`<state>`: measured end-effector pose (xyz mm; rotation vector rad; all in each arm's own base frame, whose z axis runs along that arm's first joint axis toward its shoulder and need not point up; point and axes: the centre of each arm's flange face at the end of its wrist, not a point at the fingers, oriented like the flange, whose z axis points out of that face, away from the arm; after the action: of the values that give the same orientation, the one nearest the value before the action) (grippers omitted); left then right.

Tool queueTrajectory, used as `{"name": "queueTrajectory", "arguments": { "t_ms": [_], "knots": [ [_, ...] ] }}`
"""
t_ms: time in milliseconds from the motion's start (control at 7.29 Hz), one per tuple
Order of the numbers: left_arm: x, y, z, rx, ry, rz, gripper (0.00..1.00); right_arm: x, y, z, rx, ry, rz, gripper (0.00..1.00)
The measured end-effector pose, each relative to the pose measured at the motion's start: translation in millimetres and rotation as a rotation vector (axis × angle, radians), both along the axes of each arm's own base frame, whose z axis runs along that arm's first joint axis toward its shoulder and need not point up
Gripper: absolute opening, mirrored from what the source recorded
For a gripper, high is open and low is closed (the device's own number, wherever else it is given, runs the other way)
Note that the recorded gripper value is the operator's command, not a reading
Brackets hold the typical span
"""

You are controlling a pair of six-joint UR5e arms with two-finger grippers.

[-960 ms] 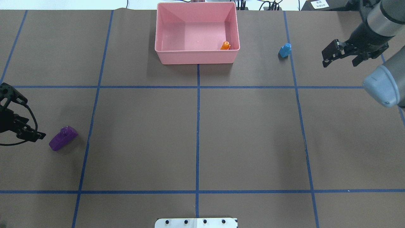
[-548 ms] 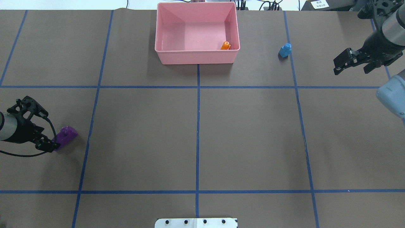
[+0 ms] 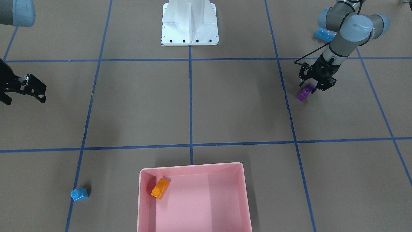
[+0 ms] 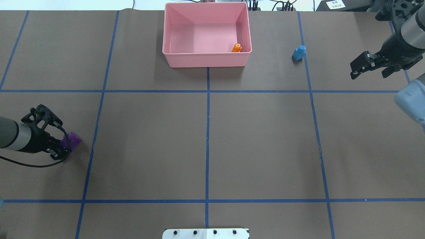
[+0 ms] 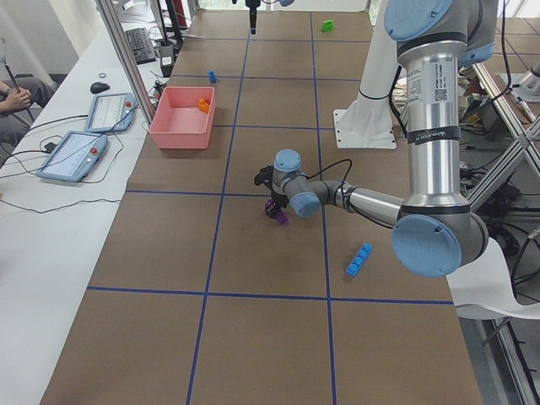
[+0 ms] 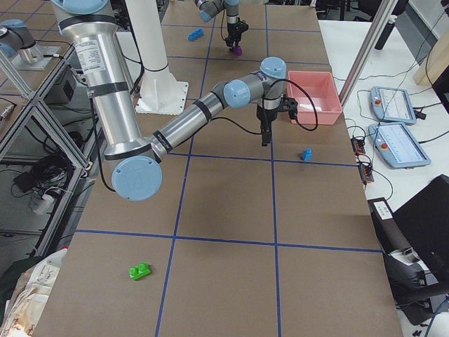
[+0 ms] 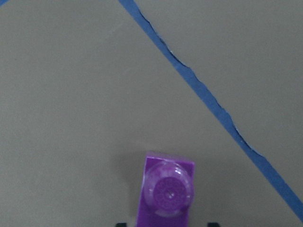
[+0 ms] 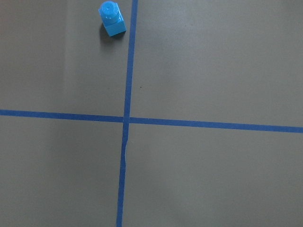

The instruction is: Put all blocks into box

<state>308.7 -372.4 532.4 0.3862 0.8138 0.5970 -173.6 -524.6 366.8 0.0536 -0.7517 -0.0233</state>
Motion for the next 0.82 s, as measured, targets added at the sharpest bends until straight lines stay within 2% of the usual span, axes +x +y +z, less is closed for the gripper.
{"name": "queueTrajectory", "arguments": {
  "t_ms": [274, 411, 823],
  "knots": [
    [-1, 0, -9, -0.008, 0.017, -0.016, 0.0, -1, -1, 1, 0.0, 0.001, -0.001, 0.99],
    [-3, 1, -24, -0.054, 0.047, -0.067, 0.0, -2, -2, 2, 0.002, 0.002, -0.005, 0.99],
    [16, -14, -87, -0.324, 0.194, -0.312, 0.0, -9, -16, 6, 0.007, 0.008, -0.024, 0.99]
  ]
}}
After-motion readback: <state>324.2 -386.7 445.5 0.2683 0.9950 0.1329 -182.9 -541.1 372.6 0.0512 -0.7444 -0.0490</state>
